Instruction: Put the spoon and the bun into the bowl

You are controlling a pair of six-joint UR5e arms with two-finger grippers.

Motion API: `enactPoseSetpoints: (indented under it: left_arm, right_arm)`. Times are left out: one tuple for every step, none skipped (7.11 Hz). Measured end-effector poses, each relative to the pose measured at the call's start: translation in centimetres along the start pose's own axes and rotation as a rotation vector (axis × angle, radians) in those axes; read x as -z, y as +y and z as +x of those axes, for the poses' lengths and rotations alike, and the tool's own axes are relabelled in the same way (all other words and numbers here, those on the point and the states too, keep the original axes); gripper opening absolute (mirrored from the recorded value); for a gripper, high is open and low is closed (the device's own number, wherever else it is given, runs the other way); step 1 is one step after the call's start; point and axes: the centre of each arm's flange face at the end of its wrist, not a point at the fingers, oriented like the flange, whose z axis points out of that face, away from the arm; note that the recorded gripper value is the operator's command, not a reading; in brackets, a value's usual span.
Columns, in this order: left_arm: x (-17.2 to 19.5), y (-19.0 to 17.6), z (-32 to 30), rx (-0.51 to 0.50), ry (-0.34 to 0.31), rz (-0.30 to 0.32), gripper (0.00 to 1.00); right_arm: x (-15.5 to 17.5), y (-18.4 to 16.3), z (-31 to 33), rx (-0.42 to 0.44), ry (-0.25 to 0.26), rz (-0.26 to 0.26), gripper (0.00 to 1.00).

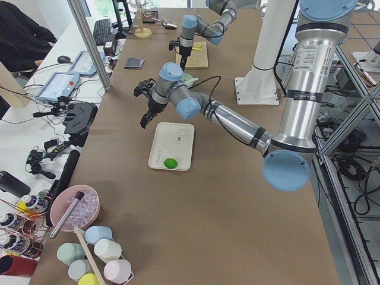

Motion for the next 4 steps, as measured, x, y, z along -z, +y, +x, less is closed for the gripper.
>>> enactPoseSetpoints:
  left_arm:
    - [-0.4, 0.8, -0.5, -0.011, 0.007, 0.022, 0.98]
    - [-1.0, 1.7, -1.2, -0.012, 0.008, 0.028, 0.98]
    - [-1.5, 2.7, -1.9, -0.007, 0.004, 0.023, 0.98]
    - [-2.0, 3.9, -2.9, 0.004, -0.013, 0.009, 0.98]
  right_arm:
    - [0.9, -0.1, -1.3, 0.01, -0.013, 0.002, 1.0]
    - [2.0, -0.4, -1.6, 0.016, -0.002, -0.003, 1.0]
    - [4.2, -1.3, -0.6, 0.044, 0.055, -0.014, 1.0]
    - [7.2, -2.3, 1.8, 0.097, 0.13, -0.025, 1.0]
